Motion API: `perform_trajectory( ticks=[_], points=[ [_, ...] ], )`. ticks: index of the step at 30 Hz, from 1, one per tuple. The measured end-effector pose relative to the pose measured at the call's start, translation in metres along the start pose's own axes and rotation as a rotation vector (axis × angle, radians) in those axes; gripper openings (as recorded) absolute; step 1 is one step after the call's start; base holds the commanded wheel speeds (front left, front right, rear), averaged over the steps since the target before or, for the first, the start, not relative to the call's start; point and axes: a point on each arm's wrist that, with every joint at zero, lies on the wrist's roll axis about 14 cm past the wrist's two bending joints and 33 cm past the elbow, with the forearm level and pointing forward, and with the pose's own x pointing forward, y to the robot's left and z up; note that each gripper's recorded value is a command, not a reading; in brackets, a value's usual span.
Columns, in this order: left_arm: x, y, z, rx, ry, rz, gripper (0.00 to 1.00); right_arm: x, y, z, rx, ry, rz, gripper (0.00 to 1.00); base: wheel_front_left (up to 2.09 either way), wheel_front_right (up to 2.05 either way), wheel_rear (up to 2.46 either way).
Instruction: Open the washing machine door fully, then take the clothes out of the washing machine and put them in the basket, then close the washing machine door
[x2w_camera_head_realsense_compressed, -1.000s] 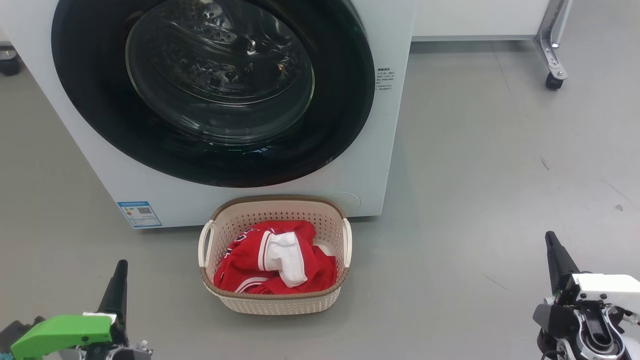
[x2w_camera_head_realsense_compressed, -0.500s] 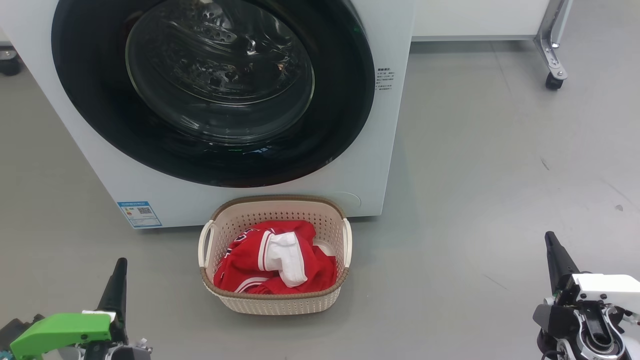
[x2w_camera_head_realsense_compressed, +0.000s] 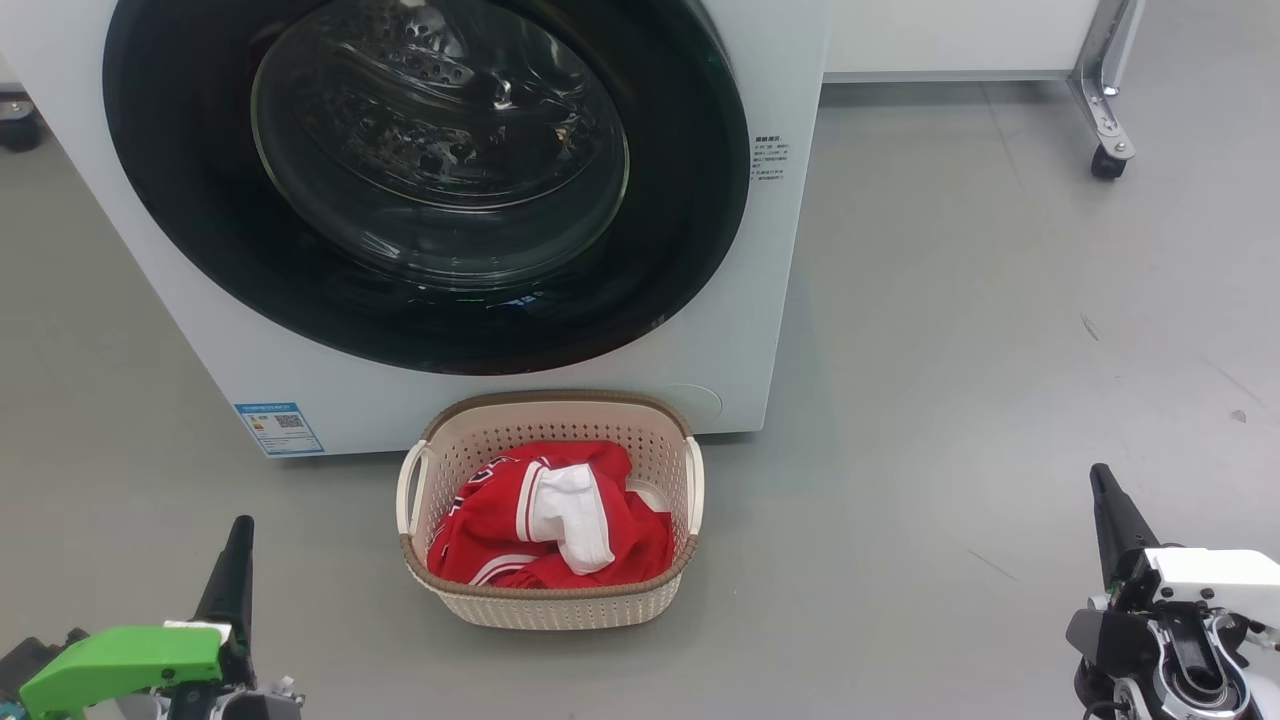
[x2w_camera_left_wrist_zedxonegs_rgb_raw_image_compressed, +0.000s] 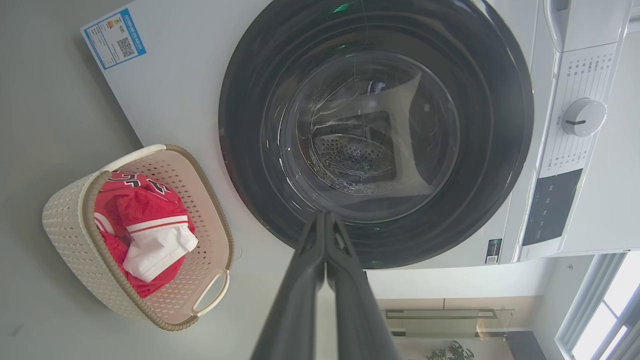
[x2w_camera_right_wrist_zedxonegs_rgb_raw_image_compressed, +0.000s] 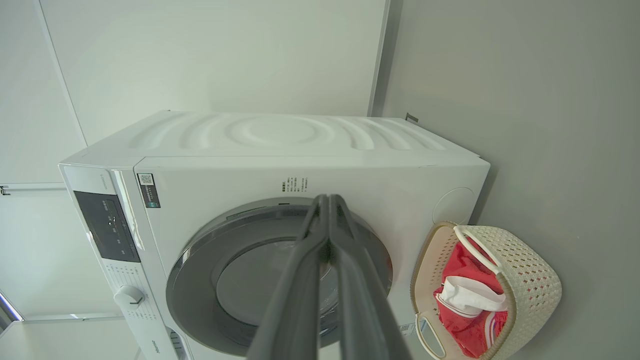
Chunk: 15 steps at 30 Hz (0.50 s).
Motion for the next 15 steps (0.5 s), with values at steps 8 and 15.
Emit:
perform_trajectory(
  ticks=[8,15],
  points=[
    [0.0001,0.0,0.0002,0.0,-0.001,0.0,0.0,0.0,0.0,0.0002,0.0,-0.001,0.0,0.0,0.0,0.0,0.0],
    [0.0001,0.0,0.0,-0.001,0.0,0.0,0.0,0.0,0.0001,0.0005,0.001,-0.002,0.0,0.0,0.0,0.0,0.0]
  ],
)
